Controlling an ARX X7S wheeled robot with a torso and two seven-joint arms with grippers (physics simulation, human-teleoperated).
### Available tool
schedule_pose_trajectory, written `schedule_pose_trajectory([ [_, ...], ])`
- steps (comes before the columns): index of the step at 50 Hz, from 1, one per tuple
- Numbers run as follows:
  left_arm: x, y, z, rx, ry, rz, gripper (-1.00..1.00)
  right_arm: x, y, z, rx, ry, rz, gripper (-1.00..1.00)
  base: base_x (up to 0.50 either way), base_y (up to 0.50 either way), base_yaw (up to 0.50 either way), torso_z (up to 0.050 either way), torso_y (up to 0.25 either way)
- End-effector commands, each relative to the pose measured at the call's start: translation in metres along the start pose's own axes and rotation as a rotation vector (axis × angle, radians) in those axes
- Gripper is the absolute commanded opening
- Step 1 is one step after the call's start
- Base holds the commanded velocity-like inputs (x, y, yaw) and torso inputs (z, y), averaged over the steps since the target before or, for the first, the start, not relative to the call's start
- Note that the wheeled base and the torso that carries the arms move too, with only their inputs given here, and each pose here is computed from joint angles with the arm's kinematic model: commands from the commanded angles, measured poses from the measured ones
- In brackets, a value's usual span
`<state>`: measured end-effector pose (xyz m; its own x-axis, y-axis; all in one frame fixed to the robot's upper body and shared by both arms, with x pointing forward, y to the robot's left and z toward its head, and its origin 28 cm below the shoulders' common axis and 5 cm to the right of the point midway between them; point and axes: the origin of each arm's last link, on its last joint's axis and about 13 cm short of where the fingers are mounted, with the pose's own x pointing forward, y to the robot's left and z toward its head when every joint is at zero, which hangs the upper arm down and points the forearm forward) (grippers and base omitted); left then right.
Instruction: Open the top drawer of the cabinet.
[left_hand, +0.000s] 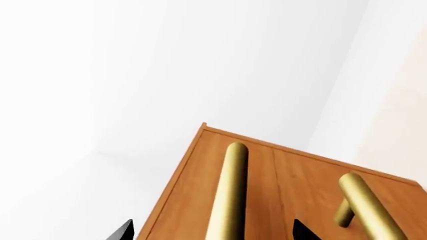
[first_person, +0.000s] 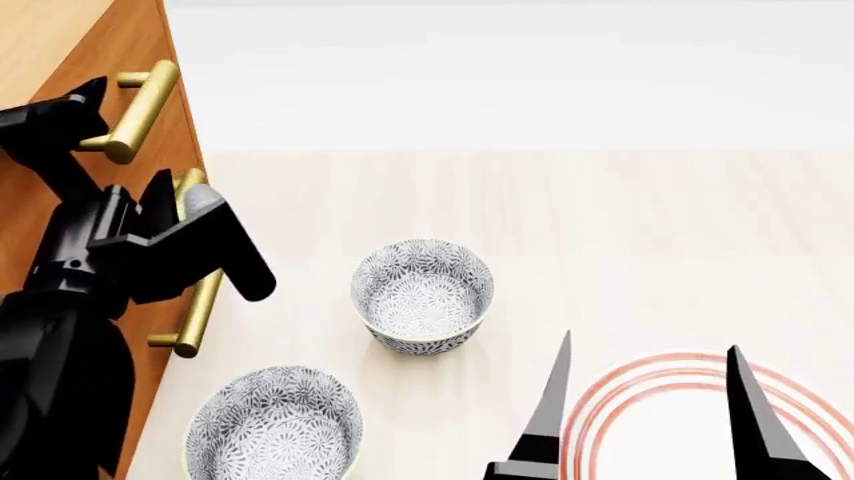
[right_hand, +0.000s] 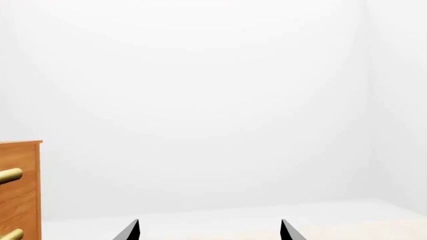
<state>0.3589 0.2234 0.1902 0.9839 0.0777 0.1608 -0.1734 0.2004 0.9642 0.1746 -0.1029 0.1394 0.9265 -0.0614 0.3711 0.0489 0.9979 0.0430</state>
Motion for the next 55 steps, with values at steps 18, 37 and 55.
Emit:
schedule_pose_trajectory([
  [18, 0.013, -0.007, -0.003, 0.013, 0.023, -0.049, 1.0, 0.0, -0.002, 0.001, 0.004, -0.011, 0.01, 1.0, 0.0, 0.0, 0.0, 0.0, 0.0],
  [37, 0.014, -0.013, -0.011, 0.023, 0.057, -0.075, 1.0, 0.001, -0.002, 0.0, 0.003, -0.008, 0.01, 1.0, 0.0, 0.0, 0.0, 0.0, 0.0],
  [55, 0.013, -0.013, -0.014, 0.034, 0.078, -0.076, -1.0, 0.001, -0.001, 0.0, 0.003, -0.006, 0.011, 1.0, 0.0, 0.0, 0.0, 0.0, 0.0],
])
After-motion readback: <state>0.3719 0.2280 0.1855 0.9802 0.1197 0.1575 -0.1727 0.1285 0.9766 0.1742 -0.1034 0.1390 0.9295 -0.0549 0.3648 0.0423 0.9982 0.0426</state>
